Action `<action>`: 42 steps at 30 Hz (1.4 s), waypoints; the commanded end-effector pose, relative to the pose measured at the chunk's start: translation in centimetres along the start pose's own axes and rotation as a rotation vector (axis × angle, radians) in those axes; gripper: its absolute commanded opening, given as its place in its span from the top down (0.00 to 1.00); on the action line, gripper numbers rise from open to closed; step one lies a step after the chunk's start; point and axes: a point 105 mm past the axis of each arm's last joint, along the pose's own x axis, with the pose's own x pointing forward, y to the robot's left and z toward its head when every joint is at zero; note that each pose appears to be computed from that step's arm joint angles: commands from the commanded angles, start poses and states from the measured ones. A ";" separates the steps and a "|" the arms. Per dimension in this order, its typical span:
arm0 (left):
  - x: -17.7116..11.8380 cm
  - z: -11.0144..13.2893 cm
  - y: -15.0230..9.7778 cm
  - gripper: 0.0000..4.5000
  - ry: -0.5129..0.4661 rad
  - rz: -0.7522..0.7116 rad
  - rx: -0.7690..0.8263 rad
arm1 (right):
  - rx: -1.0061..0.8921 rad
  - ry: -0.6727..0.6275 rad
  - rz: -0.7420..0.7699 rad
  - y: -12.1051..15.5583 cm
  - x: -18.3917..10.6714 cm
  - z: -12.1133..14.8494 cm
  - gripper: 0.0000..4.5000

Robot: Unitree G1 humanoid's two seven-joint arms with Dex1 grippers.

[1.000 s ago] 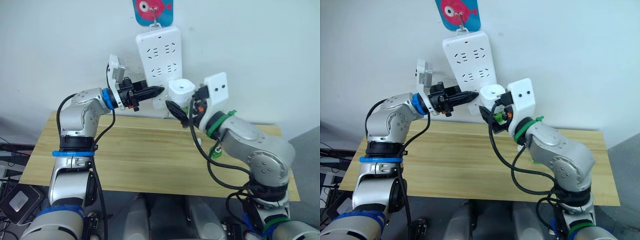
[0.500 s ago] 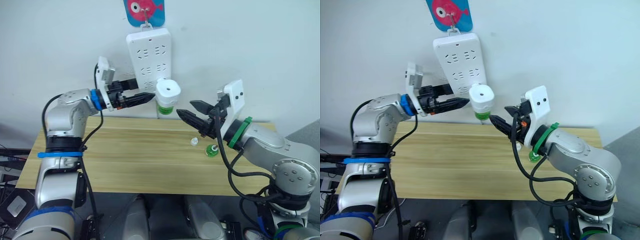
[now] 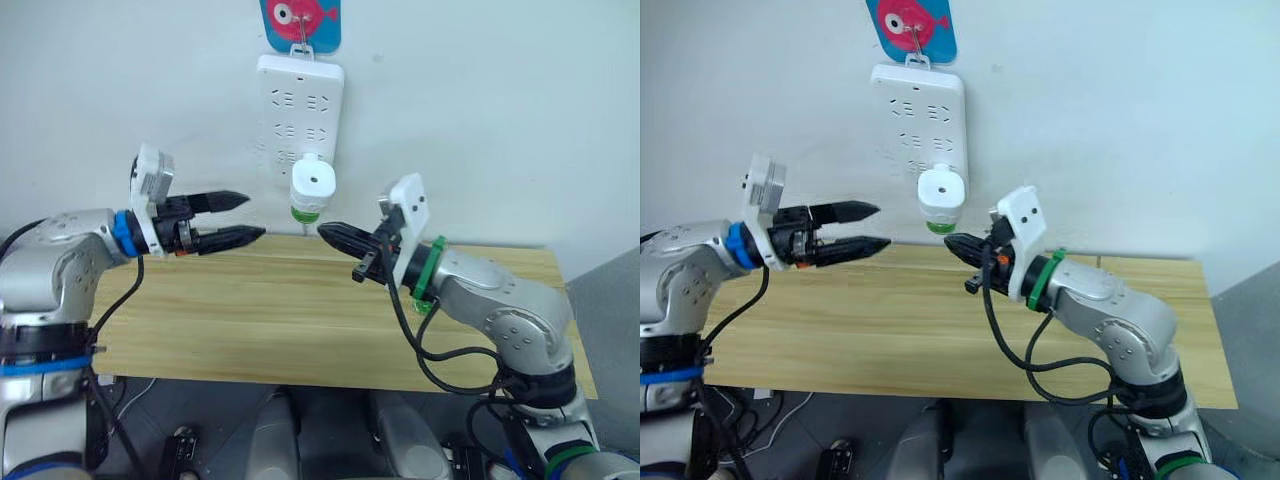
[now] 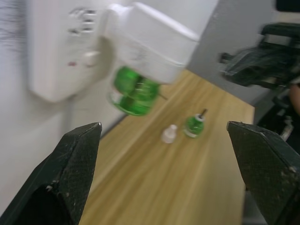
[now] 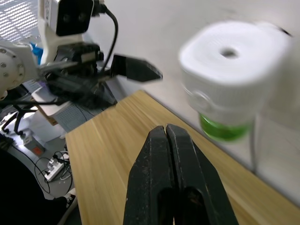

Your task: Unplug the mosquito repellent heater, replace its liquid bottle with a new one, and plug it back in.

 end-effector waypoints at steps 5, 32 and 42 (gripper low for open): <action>1.0 1.3 -1.9 0.00 -0.042 -0.009 0.048 | -0.055 -0.060 -0.041 -0.8 1.5 0.7 0.99; 1.4 1.5 -1.2 0.00 -0.049 0.002 0.056 | 0.074 -0.103 -0.192 -3.4 0.2 1.1 0.99; 1.8 1.5 -1.1 0.00 -0.056 -0.003 0.060 | 0.110 -0.102 -0.282 -4.3 -0.1 0.8 0.99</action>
